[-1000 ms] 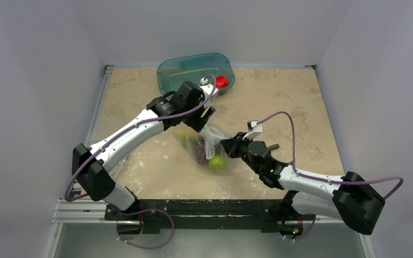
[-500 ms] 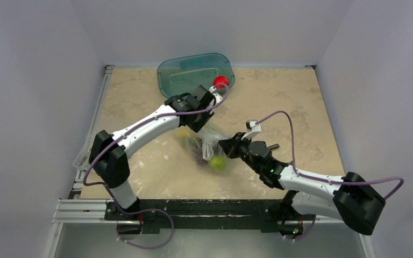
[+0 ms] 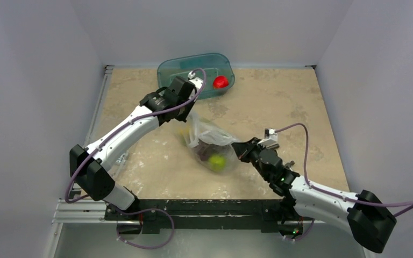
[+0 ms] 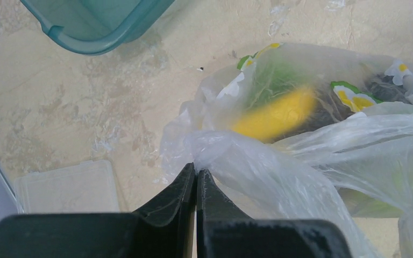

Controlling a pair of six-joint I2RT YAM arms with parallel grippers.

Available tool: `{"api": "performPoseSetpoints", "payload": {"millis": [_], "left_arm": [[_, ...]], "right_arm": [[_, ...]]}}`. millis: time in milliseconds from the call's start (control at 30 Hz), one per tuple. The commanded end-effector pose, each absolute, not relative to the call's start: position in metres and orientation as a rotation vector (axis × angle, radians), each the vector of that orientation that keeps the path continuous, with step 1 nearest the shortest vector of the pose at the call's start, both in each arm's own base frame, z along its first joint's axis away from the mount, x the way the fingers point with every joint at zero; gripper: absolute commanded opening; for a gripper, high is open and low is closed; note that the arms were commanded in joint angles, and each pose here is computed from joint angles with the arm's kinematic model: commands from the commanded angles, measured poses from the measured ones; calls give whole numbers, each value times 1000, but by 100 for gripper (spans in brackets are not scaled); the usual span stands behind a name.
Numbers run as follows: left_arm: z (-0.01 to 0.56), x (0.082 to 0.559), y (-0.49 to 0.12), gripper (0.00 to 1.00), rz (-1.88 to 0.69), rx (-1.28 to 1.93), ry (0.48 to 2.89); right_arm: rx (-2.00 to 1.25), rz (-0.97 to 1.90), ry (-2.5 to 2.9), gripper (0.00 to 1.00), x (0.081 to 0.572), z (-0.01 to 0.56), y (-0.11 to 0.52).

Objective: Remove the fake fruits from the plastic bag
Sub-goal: Untie the plastic bag at the center of the board.

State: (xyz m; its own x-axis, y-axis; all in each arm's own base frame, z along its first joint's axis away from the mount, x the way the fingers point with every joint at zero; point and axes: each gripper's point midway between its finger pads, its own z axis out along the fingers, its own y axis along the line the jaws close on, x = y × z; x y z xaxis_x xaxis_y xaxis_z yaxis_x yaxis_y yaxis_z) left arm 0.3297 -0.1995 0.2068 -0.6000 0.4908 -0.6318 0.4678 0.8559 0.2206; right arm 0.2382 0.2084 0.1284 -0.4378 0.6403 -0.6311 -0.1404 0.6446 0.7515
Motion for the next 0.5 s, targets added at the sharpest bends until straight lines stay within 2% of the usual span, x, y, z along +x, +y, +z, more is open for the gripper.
{"api": "performPoseSetpoints", "payload": {"millis": [0, 100, 167, 233, 300, 467], "left_arm": [[224, 333, -203, 0, -27, 678, 2246], [223, 331, -207, 0, -54, 696, 2260], [223, 329, -211, 0, -79, 710, 2260], [224, 327, -214, 0, -100, 718, 2258], [224, 326, -216, 0, -113, 725, 2259], [222, 325, -218, 0, -124, 737, 2267]], "right_arm": [[126, 752, 1823, 0, 253, 159, 216], [-92, 694, 1830, 8, 256, 174, 232], [-184, 678, 1826, 21, 257, 181, 240], [-265, 679, 1803, 38, 256, 188, 249], [-328, 680, 1778, 48, 257, 198, 256], [-500, 653, 1708, 65, 251, 220, 280]]}}
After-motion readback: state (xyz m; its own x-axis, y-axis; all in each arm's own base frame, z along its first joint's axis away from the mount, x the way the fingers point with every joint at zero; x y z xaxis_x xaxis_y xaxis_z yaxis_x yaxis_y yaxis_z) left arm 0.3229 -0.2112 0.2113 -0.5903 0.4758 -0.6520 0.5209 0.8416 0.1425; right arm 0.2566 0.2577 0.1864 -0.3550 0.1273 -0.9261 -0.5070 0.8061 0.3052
